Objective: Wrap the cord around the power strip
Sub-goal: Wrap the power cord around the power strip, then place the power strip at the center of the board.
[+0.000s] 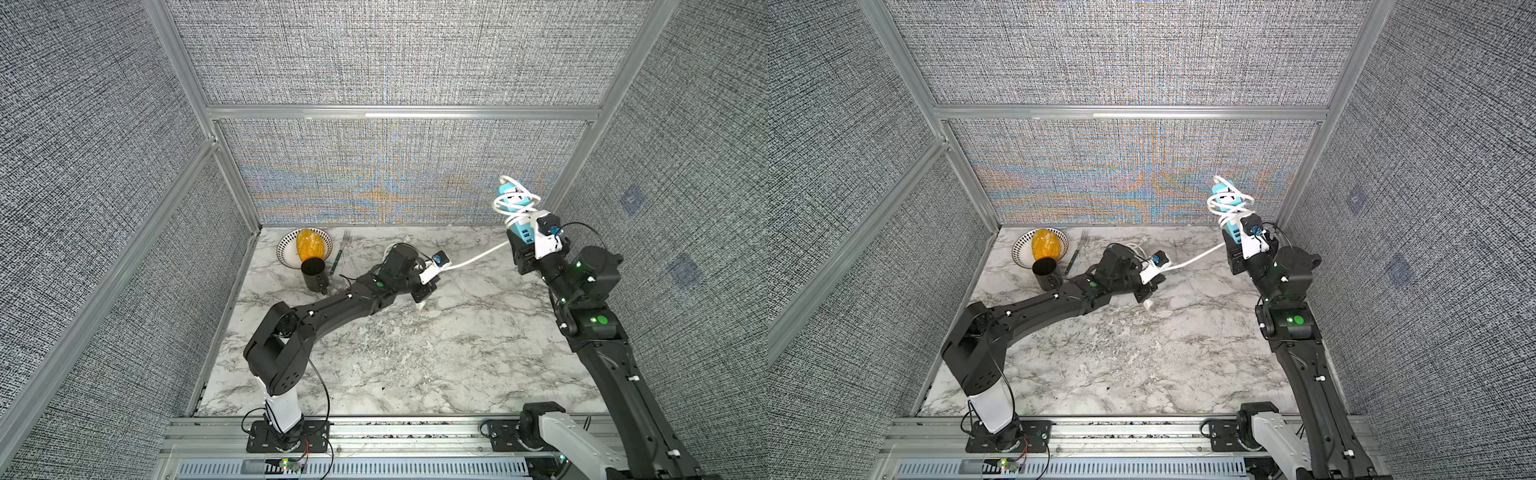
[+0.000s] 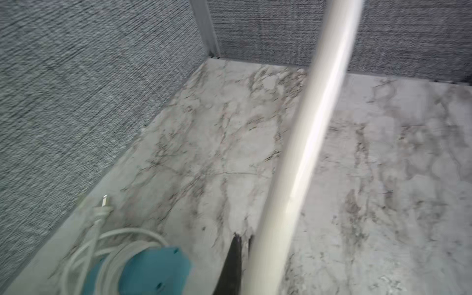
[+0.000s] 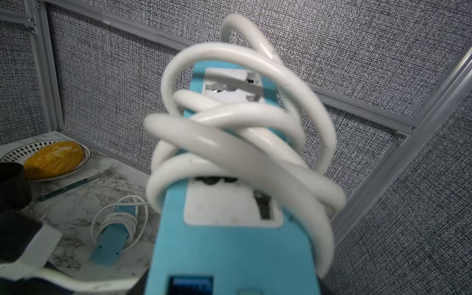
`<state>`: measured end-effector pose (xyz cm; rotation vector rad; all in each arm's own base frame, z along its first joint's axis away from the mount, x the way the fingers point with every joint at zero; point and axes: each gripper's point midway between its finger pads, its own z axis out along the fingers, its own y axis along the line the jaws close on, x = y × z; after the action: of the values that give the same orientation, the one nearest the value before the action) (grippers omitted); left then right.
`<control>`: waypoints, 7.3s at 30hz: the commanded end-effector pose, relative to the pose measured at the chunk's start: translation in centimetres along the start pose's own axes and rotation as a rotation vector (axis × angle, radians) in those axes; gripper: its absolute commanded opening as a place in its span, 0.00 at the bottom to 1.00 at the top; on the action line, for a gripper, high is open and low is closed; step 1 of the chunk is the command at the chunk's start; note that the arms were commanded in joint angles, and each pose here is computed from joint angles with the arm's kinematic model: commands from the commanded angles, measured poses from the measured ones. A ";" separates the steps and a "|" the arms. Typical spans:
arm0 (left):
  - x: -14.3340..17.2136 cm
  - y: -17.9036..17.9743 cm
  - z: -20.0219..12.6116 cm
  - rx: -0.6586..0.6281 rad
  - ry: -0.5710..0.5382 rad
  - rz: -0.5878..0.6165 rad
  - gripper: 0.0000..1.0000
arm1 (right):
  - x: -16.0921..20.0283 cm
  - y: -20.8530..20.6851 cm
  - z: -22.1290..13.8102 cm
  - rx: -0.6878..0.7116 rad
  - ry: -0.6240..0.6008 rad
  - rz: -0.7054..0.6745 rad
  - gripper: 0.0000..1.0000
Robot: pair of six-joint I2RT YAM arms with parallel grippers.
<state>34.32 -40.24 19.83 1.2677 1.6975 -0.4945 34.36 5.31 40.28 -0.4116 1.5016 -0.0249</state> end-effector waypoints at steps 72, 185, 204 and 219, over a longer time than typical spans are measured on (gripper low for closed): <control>-14.6 -1.6 -2.9 0.495 -0.363 0.069 0.23 | -4.5 18.1 -10.1 -0.757 -0.672 -0.203 0.00; 15.9 -2.0 1.5 0.176 0.521 -0.614 0.31 | 34.6 23.1 1.6 0.170 0.814 -0.133 0.00; 14.3 4.5 -3.5 -0.036 0.488 -0.576 0.32 | 33.4 28.3 -0.5 0.147 0.787 -0.339 0.47; 12.2 6.3 -5.1 -0.065 0.426 -0.566 0.32 | 30.8 29.5 -2.4 0.132 0.767 -0.369 0.91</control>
<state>37.52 -27.45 12.71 0.8537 2.4404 -0.4968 29.38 24.27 4.30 -0.4923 2.0360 -0.6285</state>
